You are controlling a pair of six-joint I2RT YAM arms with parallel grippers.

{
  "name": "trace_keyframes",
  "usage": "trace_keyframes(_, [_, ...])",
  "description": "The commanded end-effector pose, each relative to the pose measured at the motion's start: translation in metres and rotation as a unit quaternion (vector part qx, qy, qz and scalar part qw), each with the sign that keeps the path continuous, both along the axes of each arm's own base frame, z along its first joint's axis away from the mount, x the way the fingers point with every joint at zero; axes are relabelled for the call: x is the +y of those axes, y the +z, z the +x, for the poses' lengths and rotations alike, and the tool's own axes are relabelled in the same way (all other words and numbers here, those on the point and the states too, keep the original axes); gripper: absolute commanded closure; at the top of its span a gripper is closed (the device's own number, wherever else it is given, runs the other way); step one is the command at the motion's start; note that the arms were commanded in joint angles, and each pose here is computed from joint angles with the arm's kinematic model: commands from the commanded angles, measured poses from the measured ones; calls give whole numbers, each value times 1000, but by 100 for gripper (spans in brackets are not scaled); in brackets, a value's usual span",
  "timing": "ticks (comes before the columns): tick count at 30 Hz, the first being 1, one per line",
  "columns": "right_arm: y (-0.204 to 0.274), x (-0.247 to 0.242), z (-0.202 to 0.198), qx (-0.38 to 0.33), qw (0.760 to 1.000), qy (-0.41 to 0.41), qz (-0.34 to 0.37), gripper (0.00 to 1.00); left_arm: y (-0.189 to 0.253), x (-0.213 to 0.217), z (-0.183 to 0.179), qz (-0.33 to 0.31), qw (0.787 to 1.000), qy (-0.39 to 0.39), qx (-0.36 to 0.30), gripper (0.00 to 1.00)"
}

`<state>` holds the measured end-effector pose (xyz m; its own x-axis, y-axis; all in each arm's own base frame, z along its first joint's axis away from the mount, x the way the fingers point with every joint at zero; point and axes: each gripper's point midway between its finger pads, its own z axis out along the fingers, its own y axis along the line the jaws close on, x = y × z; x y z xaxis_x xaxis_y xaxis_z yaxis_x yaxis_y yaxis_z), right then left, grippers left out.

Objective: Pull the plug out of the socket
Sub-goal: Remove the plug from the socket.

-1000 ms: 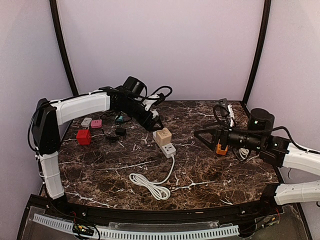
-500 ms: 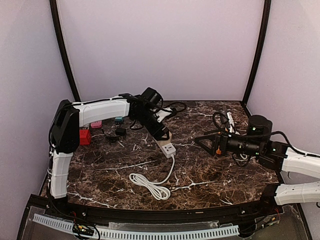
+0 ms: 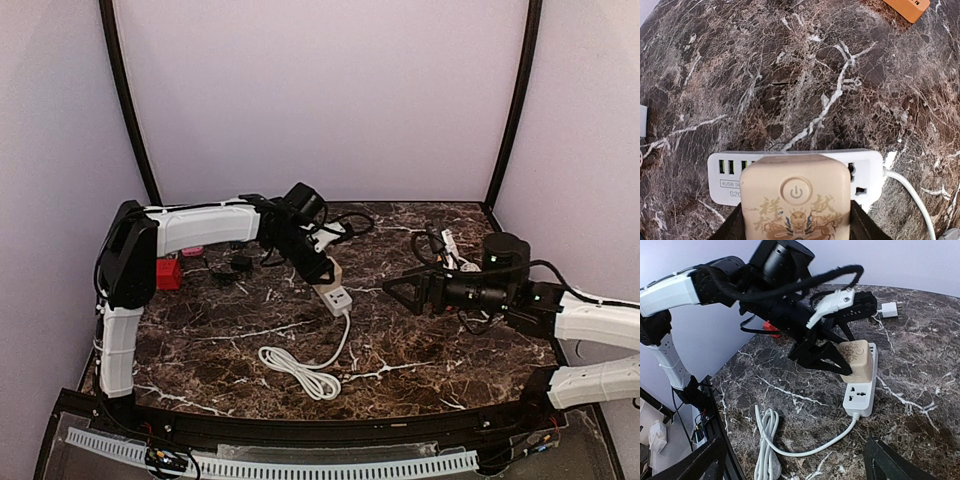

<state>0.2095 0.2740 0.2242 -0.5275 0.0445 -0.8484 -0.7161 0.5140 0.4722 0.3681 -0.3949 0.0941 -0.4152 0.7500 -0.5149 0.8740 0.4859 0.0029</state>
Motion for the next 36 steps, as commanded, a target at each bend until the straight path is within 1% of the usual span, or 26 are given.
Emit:
trace_keyframes(1, [-31,0,8,11,999,-7,-39,8,-17,16,-37,26,999,-1,41,68])
trace_keyframes(2, [-37,1,8,13,999,-7,-45,10,-23,20,-42,29,998,0,48,70])
trace_keyframes(3, [-41,1,9,14,999,-8,-47,12,-18,21,-44,23,999,3,46,72])
trace_keyframes(5, [-49,1,9,5,999,-10,-51,14,-22,27,-52,21,998,6,56,74])
trace_keyframes(10, [-74,3,14,-20,996,-44,-81,18,-18,25,-66,-2,997,3,77,76])
trace_keyframes(18, [-113,47,18,-36,990,-34,-133,19,-22,28,-80,-1,996,3,92,79])
trace_keyframes(22, [-129,65,24,-42,989,-32,-140,20,-25,29,-86,-1,995,2,98,80])
trace_keyframes(31, [-147,99,37,-63,982,-42,-174,21,-21,28,-89,-8,995,1,98,80])
trace_keyframes(36, [-161,108,39,-67,978,-47,-191,21,-21,29,-90,-8,995,1,99,80])
